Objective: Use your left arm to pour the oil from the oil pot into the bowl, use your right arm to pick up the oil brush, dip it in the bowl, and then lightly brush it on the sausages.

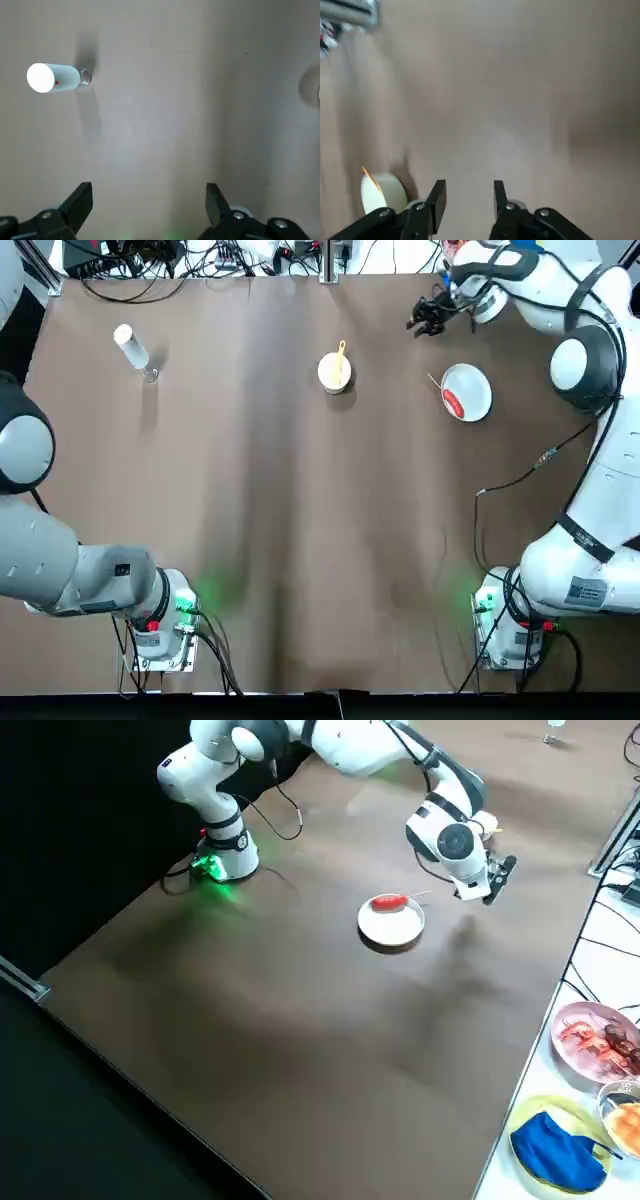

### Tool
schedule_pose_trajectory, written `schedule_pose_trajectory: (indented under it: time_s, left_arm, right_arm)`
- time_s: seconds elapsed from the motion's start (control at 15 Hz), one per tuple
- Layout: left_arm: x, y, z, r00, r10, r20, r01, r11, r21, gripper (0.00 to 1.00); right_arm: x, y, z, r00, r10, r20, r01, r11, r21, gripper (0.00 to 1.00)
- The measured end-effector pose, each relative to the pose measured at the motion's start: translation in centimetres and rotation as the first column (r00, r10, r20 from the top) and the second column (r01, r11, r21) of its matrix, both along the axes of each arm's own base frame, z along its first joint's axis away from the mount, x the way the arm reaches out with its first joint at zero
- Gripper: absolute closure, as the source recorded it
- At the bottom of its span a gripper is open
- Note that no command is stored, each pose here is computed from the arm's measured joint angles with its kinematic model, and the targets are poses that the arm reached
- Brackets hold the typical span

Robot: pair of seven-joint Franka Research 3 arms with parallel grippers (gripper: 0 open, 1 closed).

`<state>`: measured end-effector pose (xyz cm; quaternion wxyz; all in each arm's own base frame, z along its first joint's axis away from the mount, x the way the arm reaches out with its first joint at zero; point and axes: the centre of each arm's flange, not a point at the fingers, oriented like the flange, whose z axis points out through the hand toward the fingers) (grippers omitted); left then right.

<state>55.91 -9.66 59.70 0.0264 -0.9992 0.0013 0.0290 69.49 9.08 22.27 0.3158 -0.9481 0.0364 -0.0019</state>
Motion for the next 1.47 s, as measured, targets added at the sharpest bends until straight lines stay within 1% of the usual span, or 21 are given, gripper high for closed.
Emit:
schedule_pose_trajectory:
  time_s: [0.2,0.33,0.4,0.67,0.73,0.8,0.87,1.0,1.13,1.27,1.33,1.47]
  left_arm:
    - [0.0,0.0,0.0,1.000,0.000,0.000,0.000,1.000,0.000,0.00]
    - [0.0,0.0,0.0,1.000,0.000,0.000,0.000,1.000,0.000,0.00]
    - [0.0,0.0,0.0,1.000,0.000,0.000,0.000,1.000,0.000,0.00]
    - [0.0,0.0,0.0,1.000,0.000,-0.001,0.000,1.000,0.000,0.00]
    - [0.0,0.0,0.0,1.000,0.000,-0.001,0.000,1.000,0.000,0.00]
    - [0.0,0.0,0.0,1.000,0.000,-0.001,0.000,1.000,0.000,0.00]
    - [0.0,0.0,0.0,1.000,0.000,-0.001,0.000,1.000,0.000,0.00]
    - [0.0,0.0,0.0,1.000,0.000,-0.001,0.000,1.000,0.000,0.00]
    - [0.0,0.0,0.0,1.000,0.000,-0.001,0.000,1.000,0.000,0.00]
    - [0.0,0.0,0.0,1.000,0.000,-0.001,0.000,1.000,0.000,0.00]
    - [0.0,0.0,0.0,1.000,0.000,-0.001,0.000,1.000,0.000,0.00]
    - [0.0,0.1,0.0,1.000,0.001,-0.001,-0.001,1.000,0.000,0.00]
  right_arm:
    - [-1.2,-4.9,5.1,0.989,0.112,-0.092,-0.119,0.989,-0.083,0.54]
    - [-2.6,-7.3,9.5,0.978,0.149,-0.147,-0.169,0.976,-0.137,0.53]
    - [-3.2,-8.3,11.9,0.974,0.157,-0.164,-0.184,0.969,-0.166,0.53]
    - [-6.0,-10.2,21.2,0.970,0.163,-0.178,-0.211,0.931,-0.298,0.52]
    - [-7.0,-10.3,23.3,0.968,0.172,-0.185,-0.224,0.920,-0.320,0.48]
    - [-8.0,-10.3,25.3,0.965,0.179,-0.193,-0.236,0.913,-0.333,0.47]
    - [-8.9,-10.2,27.1,0.963,0.184,-0.198,-0.244,0.908,-0.342,0.44]
    - [-10.8,-9.8,30.2,0.959,0.196,-0.204,-0.258,0.901,-0.349,0.29]
    - [-12.5,-9.1,32.7,0.956,0.210,-0.206,-0.273,0.894,-0.355,0.26]
    - [-14.0,-9.1,35.0,0.956,0.219,-0.196,-0.279,0.884,-0.376,0.11]
    - [-15.7,-9.1,37.2,0.954,0.227,-0.197,-0.287,0.880,-0.379,0.01]
    - [-17.0,-8.8,38.9,0.953,0.238,-0.190,-0.294,0.878,-0.378,0.01]
